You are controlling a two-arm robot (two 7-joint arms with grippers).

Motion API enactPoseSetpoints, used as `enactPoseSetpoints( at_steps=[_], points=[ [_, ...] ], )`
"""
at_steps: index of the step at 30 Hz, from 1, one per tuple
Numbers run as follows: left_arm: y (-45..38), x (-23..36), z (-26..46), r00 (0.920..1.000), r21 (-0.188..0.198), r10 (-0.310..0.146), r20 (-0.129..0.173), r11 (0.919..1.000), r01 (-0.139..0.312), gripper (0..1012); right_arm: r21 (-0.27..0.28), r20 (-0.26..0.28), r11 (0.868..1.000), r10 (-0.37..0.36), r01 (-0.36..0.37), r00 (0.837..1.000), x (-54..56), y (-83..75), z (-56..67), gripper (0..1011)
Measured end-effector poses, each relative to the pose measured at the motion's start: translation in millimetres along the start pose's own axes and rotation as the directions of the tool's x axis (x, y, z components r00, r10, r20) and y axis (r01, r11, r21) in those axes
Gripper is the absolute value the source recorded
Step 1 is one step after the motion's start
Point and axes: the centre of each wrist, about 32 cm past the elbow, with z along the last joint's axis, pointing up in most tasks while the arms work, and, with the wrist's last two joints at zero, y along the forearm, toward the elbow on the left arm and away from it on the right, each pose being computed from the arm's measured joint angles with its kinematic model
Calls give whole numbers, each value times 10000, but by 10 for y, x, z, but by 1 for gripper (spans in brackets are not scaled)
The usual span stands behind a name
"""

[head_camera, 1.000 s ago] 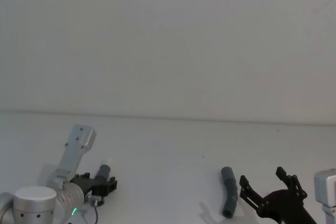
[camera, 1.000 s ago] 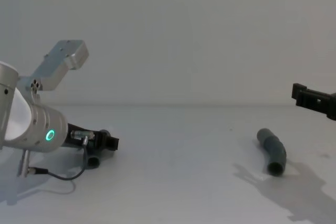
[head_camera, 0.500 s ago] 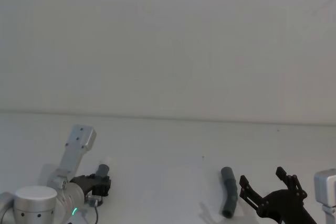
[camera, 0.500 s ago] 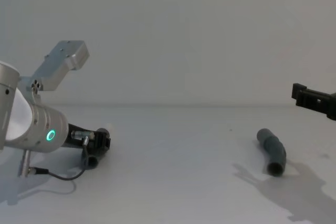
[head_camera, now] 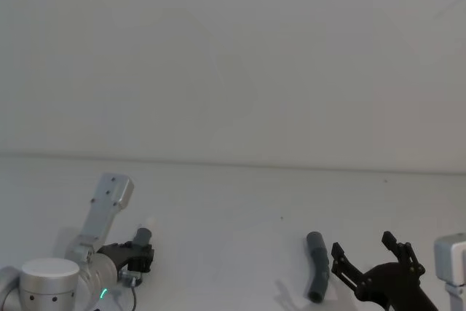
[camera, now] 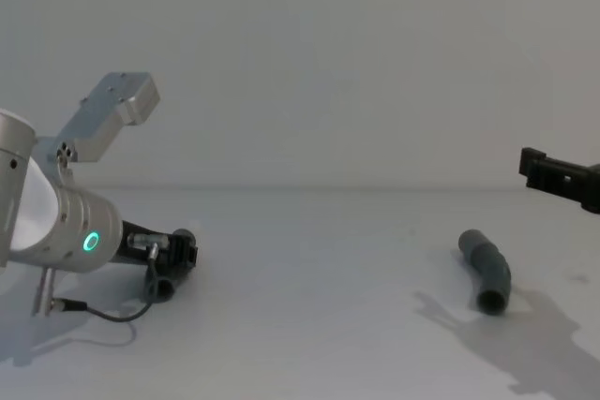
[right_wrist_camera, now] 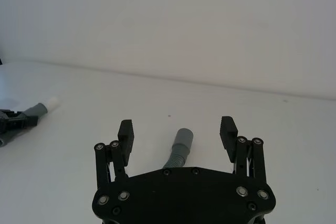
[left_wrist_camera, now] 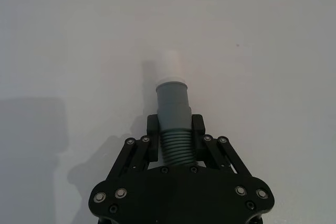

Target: Use both hands to pick up one end of the pipe from the table, align the ends, and insert them.

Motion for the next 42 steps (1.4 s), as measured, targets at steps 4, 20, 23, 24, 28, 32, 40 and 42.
enactPoseSetpoints(
  at_steps=[4,20,23,24,28,32,40,42],
  points=[
    [-1,0,-1,10000,3,0,-1,10000,0,334,-148,-26,9999,-74,74,10000,-49,23,29,1000],
    [-1,1,-2,10000,5,1,-1,10000,-1,334,-1791,134,9832,-335,353,9994,-284,258,200,1000],
    [-1,1,-2,10000,5,0,-1,10000,0,334,-2145,233,9758,-372,413,9990,-323,328,218,1000],
    [-1,0,-2,10000,5,0,-1,10000,0,334,-2210,266,9743,-383,432,9989,-330,345,223,1000],
    [-1,1,-1,10000,5,-1,-2,10000,1,334,-2574,478,9645,-476,583,9977,-364,460,239,1000],
    [-1,1,-2,10000,4,0,-1,10000,0,334,-2774,639,9580,-568,724,9963,-386,558,246,1000],
    [-1,1,-1,10000,4,0,-2,10000,0,334,-3079,869,9447,-898,1124,9922,-416,752,240,1000],
    [-1,1,-1,10000,3,0,-2,10000,0,334,-3170,917,9401,-1009,1251,9907,-424,802,228,1000]
  ],
)
